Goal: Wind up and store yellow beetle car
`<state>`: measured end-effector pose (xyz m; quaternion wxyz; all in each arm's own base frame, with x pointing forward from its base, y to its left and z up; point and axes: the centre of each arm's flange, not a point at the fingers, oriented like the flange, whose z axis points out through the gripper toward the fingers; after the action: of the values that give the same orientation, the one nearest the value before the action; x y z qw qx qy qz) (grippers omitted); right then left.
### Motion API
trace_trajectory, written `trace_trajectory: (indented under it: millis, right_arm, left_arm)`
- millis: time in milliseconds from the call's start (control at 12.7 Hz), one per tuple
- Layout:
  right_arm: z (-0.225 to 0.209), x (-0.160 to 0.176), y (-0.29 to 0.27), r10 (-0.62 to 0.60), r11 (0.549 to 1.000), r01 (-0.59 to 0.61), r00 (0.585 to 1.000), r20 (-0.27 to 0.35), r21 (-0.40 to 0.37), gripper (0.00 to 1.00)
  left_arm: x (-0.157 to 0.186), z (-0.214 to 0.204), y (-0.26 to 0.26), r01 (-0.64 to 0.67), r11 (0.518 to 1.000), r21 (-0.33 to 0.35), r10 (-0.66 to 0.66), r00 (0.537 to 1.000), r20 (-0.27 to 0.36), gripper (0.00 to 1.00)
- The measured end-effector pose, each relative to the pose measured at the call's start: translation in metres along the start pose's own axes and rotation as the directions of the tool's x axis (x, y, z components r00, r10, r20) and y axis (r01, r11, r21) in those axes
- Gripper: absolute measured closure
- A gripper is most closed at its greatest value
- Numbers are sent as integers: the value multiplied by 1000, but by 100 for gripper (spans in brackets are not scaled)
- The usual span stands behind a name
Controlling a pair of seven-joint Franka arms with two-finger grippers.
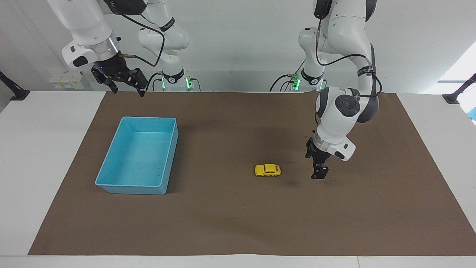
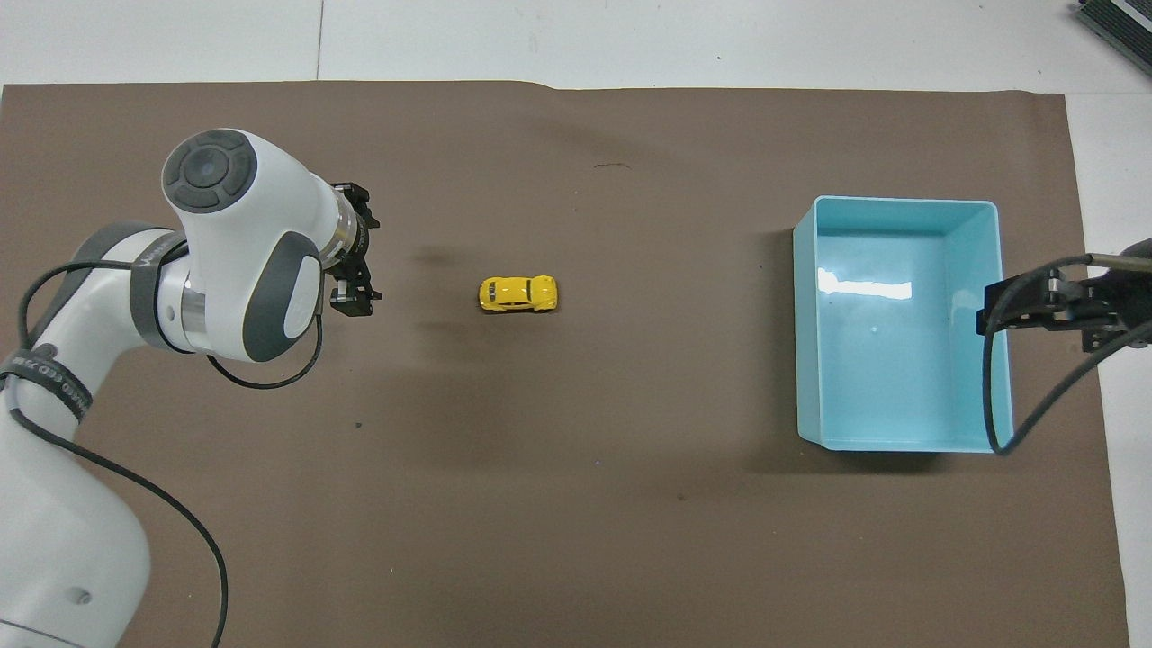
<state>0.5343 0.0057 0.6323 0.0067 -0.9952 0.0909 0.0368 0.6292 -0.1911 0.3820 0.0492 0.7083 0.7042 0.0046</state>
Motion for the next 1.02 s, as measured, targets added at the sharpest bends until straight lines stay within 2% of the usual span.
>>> trace_trajectory:
  millis: [787, 1023]
  right_arm:
    - [0, 0, 0, 0, 1000, 0, 1000, 0, 0, 0]
    - [0, 0, 0, 0, 1000, 0, 1000, 0, 0, 0]
  left_arm:
    - [-3, -30, 12, -4, 998, -58, 5, 1000, 17, 0]
    - [-1, -52, 19, 2, 995, -99, 1, 1000, 28, 0]
